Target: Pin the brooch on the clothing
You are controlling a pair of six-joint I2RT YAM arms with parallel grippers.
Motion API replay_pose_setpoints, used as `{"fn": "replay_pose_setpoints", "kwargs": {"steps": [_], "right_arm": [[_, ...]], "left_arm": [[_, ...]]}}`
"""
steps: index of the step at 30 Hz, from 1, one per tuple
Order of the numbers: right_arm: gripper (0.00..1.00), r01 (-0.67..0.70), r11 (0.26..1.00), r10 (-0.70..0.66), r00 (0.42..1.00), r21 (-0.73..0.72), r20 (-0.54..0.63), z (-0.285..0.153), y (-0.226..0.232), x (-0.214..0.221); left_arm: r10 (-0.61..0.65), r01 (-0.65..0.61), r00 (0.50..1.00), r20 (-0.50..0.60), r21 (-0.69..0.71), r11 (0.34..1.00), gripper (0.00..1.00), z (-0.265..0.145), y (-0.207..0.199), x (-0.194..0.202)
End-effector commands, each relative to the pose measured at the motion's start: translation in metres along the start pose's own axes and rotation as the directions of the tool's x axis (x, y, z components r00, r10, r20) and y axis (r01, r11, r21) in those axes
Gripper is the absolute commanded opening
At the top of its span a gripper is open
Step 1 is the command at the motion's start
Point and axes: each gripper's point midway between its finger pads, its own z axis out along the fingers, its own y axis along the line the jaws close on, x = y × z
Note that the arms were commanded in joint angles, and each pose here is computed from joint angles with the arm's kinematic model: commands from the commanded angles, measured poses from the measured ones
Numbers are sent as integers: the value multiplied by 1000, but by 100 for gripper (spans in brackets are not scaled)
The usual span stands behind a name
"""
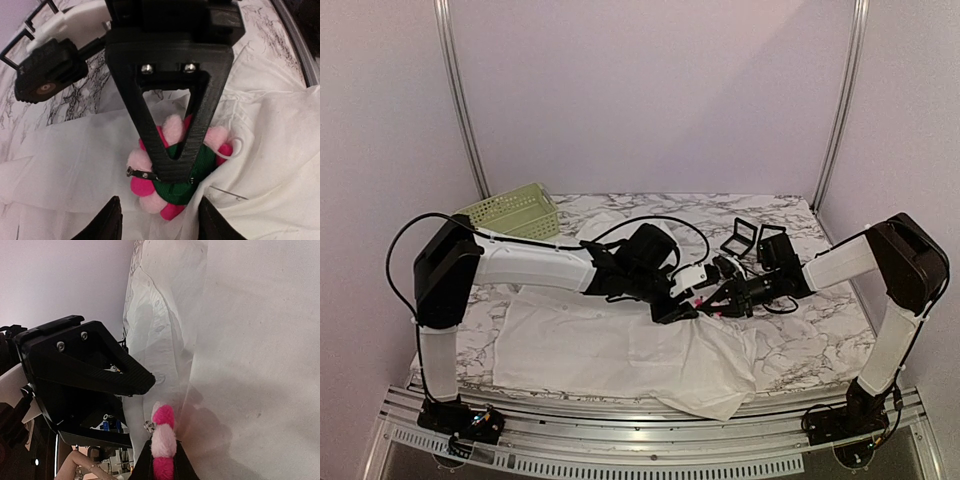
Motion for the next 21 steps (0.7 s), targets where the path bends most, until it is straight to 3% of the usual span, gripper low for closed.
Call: {"fn": "replay_pose_setpoints", "kwargs": {"steps": [1,9,16,21], "right_arm": [[0,31,997,-34,998,-76,-44,1,20,12],[0,30,996,-35,997,-89,-62,9,19,17],[0,56,994,-62,997,-98,-55,8,22,19],[0,65,993,-71,996,-102,-54,7,23,20]], "left_arm": [[-22,22,999,-45,16,1000,53,-16,5,10],[-63,71,996,-56,163,984,64,-27,-10,17],[-201,206,979,-44,246,947,74,-40,-15,13],[-364,348,931,0,297,889,67,-36,-12,2]]}}
